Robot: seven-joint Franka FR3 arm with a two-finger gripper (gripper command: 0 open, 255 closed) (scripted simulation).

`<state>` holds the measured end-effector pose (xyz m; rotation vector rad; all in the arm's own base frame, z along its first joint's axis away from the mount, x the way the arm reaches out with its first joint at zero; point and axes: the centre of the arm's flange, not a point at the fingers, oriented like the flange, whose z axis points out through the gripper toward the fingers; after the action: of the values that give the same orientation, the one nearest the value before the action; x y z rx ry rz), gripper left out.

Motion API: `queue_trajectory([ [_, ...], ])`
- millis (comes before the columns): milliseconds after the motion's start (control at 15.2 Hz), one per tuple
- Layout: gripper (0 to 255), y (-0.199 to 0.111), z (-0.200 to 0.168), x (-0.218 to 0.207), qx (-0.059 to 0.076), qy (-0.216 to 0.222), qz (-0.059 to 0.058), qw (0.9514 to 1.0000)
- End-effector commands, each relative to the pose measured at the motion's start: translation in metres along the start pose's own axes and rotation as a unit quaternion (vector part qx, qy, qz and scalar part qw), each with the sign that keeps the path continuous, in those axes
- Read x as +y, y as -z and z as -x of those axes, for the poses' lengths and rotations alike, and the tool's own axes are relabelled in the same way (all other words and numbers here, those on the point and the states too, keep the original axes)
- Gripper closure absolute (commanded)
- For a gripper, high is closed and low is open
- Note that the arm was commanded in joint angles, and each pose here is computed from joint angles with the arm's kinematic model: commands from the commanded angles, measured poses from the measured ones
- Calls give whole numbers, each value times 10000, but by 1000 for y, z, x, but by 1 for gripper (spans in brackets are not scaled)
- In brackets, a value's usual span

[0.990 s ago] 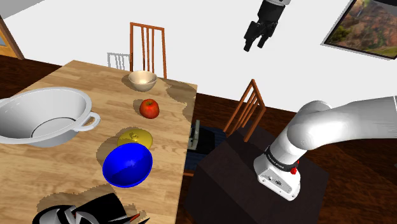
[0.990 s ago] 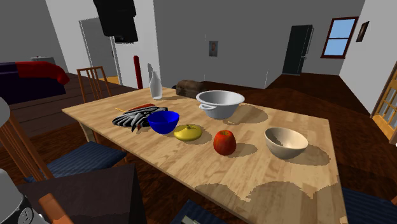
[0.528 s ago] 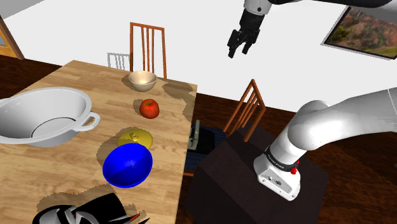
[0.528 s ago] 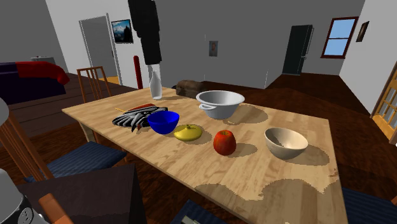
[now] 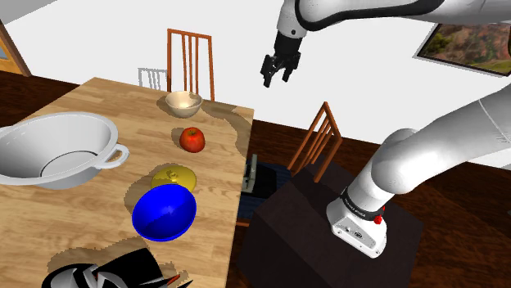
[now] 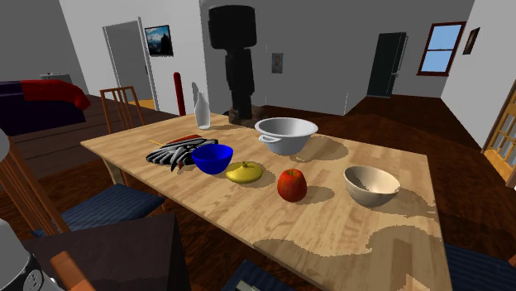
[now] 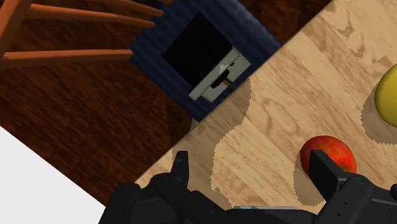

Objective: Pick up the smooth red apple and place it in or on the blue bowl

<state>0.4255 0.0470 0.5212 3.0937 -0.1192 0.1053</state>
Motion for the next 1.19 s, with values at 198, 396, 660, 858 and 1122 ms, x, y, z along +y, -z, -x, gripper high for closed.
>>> queue_trajectory([
  [198,0,-42,-34,-39,-31,75,-40,10000],
  [396,0,-66,-56,-61,-51,120,-61,9999],
  [660,0,-99,-83,-92,-79,180,-90,9998],
  [858,0,-124,-103,-116,-99,225,-112,9996],
  [1122,0,-156,-130,-148,-126,285,-141,9994],
])
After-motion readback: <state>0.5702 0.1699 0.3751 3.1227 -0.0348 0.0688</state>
